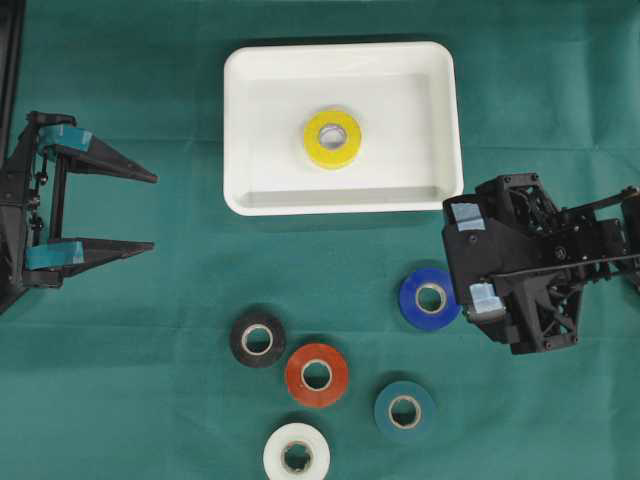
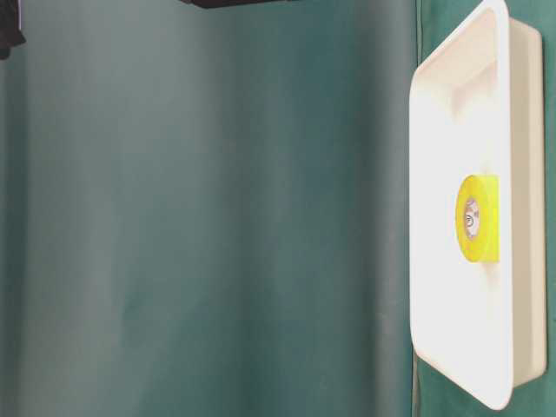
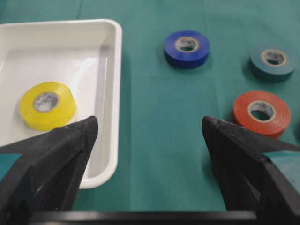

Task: Pick up the tape from a random location and place it into the white case.
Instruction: 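Move the right gripper toward the blue tape roll, then lower the right gripper into the blue roll's hole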

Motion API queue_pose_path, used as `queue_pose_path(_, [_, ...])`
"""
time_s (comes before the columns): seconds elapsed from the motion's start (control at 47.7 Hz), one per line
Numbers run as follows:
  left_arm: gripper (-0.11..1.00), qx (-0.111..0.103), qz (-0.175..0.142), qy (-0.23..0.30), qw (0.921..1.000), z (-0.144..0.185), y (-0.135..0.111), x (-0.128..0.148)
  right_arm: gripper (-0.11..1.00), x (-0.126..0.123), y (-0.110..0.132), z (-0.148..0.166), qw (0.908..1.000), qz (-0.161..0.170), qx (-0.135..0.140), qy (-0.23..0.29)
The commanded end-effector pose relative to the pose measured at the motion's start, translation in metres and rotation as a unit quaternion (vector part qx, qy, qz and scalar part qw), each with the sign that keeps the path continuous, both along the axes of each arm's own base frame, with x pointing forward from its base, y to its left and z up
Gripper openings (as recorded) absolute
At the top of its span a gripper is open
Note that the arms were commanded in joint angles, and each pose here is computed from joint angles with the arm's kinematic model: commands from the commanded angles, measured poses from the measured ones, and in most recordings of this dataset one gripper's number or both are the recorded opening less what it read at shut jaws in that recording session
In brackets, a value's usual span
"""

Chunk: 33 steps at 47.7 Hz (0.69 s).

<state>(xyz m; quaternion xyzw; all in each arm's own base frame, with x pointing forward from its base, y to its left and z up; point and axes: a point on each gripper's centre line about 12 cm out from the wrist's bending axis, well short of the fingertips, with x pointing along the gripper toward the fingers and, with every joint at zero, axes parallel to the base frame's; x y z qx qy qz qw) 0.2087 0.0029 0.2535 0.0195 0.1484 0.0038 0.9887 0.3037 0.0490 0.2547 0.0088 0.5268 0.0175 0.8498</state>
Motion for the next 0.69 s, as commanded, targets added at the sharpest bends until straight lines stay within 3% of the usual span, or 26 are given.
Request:
queue_pose_path(0.0, [0.97, 0.0, 0.0, -0.006, 1.0, 0.0042, 0.0, 0.0017, 0.92, 0.0036, 0.0019, 0.0107, 0.9998, 0.0, 0.005, -0.017])
queue_pose_path(0.671, [0.97, -0.001, 0.0, -0.007, 1.0, 0.0048, 0.0, 0.0019, 0.92, 0.0038, 0.0049, 0.0042, 0.9999, 0.004, 0.005, -0.012])
